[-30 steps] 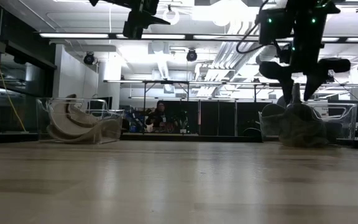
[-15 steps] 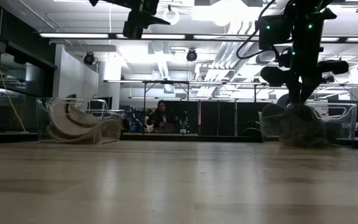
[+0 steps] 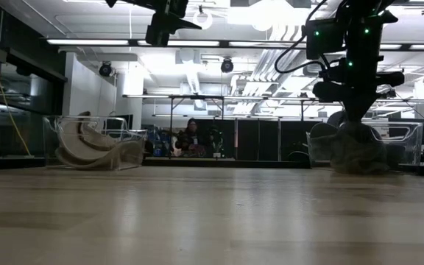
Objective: Pick & Place hat
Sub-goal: Put the blue cap into the right transparent bin
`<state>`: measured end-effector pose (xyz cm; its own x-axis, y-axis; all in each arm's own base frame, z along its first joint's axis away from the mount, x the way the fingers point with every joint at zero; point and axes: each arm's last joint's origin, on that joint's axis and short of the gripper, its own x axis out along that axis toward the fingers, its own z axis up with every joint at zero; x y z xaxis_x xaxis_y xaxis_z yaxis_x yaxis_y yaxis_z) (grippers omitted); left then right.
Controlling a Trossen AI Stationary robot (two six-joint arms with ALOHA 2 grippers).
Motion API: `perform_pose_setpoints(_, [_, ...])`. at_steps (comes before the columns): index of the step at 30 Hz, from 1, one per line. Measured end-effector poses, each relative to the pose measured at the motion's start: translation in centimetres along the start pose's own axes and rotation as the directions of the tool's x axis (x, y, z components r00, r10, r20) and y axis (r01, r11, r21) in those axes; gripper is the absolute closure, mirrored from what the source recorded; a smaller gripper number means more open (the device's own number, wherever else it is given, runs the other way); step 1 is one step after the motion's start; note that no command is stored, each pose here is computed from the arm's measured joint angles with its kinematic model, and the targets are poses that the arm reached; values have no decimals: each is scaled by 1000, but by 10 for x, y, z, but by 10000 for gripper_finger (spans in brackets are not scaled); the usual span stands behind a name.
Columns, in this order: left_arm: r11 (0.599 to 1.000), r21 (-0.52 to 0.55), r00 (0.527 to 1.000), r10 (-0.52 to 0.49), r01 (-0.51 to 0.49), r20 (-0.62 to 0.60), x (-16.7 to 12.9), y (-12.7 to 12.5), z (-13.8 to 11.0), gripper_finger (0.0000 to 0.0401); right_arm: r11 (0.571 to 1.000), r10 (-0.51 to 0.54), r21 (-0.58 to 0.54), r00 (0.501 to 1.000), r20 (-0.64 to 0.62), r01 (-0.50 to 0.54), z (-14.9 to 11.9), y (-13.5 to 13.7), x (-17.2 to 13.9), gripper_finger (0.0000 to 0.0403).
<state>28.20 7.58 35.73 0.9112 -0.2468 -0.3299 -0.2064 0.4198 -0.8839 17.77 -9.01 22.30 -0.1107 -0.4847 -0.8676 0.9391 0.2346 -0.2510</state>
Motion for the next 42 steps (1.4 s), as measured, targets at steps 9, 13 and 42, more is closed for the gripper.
perform_pose_setpoints(9, [1000, -1, 1000, 1, -1, 0, 0, 0, 0, 149, 1000, 18, -22, 999, -43, -19, 6, -5, 5, 402])
perform_pose_setpoints(13, [1000, -1, 1000, 1, -1, 0, 0, 0, 0, 149, 999, 52, -5, 997, -52, -53, 11, -4, 9, 402])
perform_pose_setpoints(42, [1000, -4, 1000, 5, -5, -3, 0, 1, 0, 149, 998, 62, 20, 987, -150, -59, 30, -2, 16, 305])
